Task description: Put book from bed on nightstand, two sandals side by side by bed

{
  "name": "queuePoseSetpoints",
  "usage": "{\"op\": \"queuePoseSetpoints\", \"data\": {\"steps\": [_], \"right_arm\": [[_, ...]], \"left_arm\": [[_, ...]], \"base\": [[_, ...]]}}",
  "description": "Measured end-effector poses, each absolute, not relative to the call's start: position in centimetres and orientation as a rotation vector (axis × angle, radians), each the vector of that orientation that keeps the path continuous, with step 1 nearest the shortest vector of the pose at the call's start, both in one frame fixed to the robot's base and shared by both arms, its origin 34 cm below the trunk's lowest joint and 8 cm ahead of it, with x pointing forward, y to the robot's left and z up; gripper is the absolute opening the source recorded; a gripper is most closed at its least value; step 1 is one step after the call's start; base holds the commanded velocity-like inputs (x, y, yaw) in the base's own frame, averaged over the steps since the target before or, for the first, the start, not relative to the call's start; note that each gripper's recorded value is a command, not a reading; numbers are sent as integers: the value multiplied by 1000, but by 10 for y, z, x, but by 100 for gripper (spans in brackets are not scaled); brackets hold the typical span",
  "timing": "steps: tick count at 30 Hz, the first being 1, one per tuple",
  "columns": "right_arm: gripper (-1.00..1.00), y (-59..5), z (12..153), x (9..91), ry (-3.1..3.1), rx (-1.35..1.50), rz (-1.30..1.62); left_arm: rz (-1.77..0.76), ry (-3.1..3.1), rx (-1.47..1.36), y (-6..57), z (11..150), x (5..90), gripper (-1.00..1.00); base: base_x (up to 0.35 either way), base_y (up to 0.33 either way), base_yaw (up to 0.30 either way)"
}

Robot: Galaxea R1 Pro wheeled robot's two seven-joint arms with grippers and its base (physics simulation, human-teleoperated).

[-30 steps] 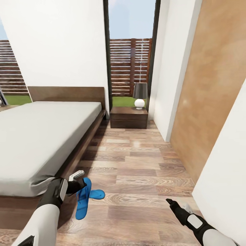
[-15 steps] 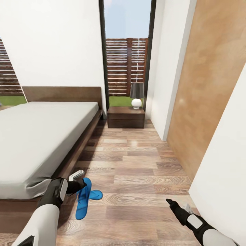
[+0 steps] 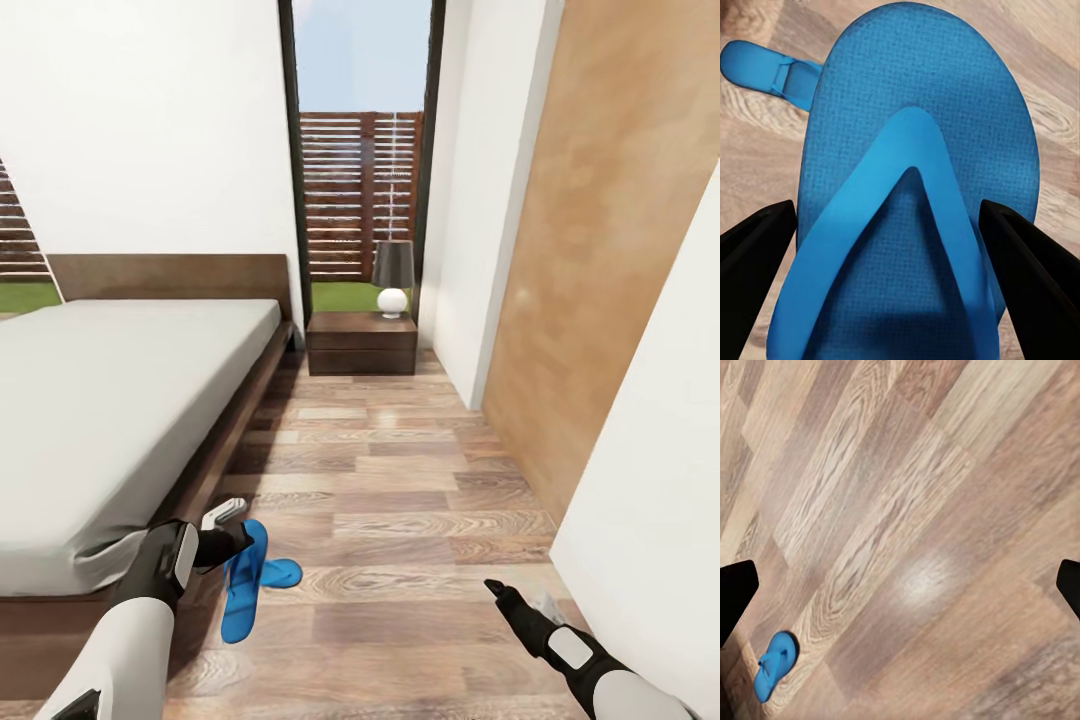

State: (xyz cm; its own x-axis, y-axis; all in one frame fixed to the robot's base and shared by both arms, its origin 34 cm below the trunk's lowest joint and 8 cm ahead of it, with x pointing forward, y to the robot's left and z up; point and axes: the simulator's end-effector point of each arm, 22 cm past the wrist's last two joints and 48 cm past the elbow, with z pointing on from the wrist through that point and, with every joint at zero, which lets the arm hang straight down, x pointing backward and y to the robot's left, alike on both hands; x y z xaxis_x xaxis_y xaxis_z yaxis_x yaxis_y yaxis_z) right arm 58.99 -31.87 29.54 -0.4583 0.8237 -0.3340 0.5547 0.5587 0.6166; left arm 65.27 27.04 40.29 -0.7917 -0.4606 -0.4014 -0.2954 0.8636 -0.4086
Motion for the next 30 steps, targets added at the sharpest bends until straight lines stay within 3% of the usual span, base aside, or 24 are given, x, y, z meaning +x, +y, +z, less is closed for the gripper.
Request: {"op": "queuePoseSetpoints", "data": {"steps": [14, 30], "right_arm": [[100, -315, 298, 592, 2173, 1090, 593], [100, -315, 298, 592, 2173, 1089, 593]], "left_arm": [[-447, 2537, -551, 270, 403, 653, -100], [-456, 2549, -552, 267, 399, 650, -100]], "base": [[0, 121, -115], [0, 141, -252]]}}
